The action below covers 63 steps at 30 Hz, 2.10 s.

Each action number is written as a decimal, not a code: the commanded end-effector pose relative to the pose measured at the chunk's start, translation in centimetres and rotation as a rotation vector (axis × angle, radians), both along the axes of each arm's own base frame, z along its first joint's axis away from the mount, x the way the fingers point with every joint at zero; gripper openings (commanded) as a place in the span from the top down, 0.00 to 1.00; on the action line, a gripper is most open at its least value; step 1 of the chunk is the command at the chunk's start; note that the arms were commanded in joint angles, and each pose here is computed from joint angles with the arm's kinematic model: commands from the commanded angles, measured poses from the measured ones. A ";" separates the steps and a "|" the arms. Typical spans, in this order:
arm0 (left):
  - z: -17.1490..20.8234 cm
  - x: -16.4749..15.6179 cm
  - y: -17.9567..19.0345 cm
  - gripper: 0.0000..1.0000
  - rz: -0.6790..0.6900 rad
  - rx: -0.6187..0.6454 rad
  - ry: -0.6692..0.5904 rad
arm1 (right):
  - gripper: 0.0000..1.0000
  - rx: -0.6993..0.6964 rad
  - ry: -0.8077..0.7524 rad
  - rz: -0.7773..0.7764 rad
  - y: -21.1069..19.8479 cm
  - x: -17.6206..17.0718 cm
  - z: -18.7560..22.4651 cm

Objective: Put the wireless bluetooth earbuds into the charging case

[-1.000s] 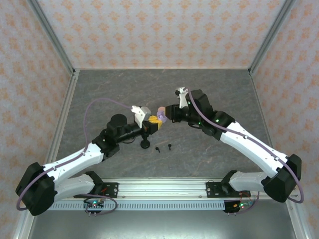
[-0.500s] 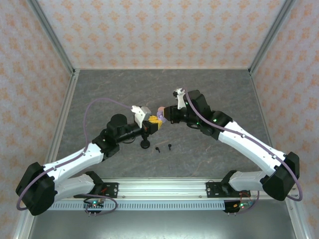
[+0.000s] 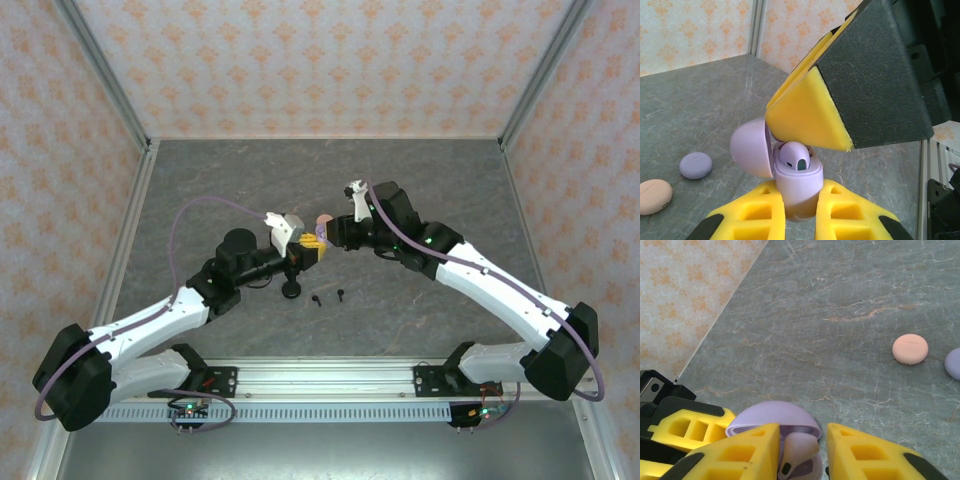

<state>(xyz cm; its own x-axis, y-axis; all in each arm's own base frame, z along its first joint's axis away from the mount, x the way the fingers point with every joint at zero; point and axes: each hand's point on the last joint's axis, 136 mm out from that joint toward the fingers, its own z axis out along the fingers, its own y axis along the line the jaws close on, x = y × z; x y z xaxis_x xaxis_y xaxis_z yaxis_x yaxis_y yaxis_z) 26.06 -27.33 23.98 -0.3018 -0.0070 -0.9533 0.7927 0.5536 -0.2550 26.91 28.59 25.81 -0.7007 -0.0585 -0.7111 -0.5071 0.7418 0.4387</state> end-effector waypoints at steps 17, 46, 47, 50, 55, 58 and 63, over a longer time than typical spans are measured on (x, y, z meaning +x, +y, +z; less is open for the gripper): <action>3.9 -0.1 -0.4 1.00 -0.012 -0.082 -0.099 | 0.40 0.313 -0.050 -0.052 -2.5 -0.5 7.7; 16.4 -2.0 0.6 1.00 -0.031 -0.232 -0.457 | 0.25 0.462 -0.166 0.201 -1.5 -2.9 17.2; 16.6 -1.9 0.6 1.00 -0.030 -0.233 -0.460 | 0.26 0.471 -0.171 0.212 -1.4 -3.0 17.4; 16.6 -1.8 0.3 1.00 -0.034 -0.228 -0.460 | 0.29 0.484 -0.175 0.241 -1.0 -3.2 17.8; 16.4 -1.6 0.1 1.00 -0.043 -0.226 -0.449 | 0.35 0.486 -0.188 0.261 -0.7 -3.2 18.1; 16.3 -1.5 -0.1 1.00 -0.044 -0.223 -0.445 | 0.36 0.485 -0.201 0.270 -0.7 -3.3 18.4; 16.1 -1.3 -0.2 1.00 -0.043 -0.217 -0.438 | 0.37 0.482 -0.207 0.279 -0.5 -3.3 18.5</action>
